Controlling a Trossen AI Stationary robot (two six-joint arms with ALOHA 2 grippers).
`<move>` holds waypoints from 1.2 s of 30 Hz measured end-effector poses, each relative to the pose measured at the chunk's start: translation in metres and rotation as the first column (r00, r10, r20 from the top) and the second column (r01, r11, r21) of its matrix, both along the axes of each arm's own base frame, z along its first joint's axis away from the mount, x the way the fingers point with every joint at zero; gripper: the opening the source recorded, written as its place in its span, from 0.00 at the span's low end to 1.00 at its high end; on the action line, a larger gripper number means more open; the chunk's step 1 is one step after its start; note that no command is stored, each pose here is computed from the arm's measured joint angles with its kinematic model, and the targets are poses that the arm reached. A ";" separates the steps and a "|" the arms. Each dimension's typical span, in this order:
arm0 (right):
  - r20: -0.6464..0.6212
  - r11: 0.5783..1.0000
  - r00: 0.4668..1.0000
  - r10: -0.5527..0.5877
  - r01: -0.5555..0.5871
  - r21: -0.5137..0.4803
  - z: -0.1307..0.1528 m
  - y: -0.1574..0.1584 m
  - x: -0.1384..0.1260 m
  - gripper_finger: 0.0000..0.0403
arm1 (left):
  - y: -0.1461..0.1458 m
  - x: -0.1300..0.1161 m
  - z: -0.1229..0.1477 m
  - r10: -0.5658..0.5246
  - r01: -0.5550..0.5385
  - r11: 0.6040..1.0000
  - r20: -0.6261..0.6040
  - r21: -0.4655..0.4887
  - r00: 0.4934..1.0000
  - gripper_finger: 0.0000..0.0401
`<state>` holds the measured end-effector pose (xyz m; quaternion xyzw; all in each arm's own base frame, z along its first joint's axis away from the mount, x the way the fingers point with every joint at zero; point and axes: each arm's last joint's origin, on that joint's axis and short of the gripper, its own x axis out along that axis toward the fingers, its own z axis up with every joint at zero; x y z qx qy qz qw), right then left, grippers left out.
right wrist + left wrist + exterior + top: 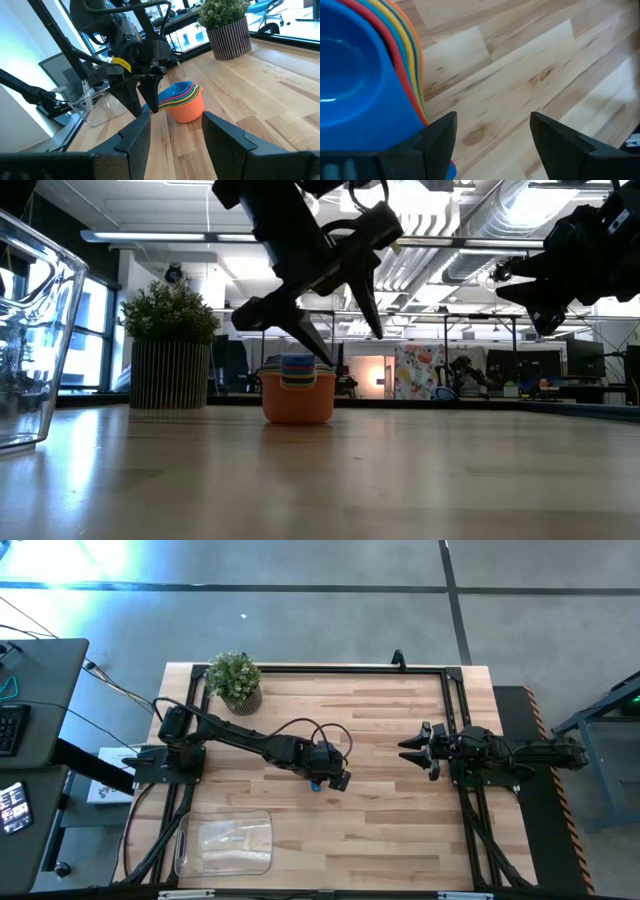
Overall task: Nest measuring cups in basket
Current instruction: Put the stacked measuring cups into the transparent bin
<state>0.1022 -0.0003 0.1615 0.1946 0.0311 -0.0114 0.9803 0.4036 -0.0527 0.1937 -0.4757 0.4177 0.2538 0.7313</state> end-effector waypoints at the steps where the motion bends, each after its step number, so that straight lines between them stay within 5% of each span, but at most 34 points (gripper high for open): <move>1: 0.000 1.000 1.000 0.000 0.000 0.000 0.000 0.000 0.000 0.42 | 0.000 0.000 0.000 0.000 0.000 1.000 -0.005 0.001 1.000 0.61; 23: 0.000 1.000 1.000 0.000 0.000 0.000 0.000 0.000 0.000 0.42 | 0.000 -0.008 -0.004 -0.022 0.020 0.999 -0.096 -0.027 0.995 0.61; 36: 0.000 1.000 1.000 0.000 0.000 0.000 0.000 0.000 0.000 0.42 | -0.002 -0.031 0.030 -0.032 0.026 0.998 -0.119 -0.056 0.992 0.61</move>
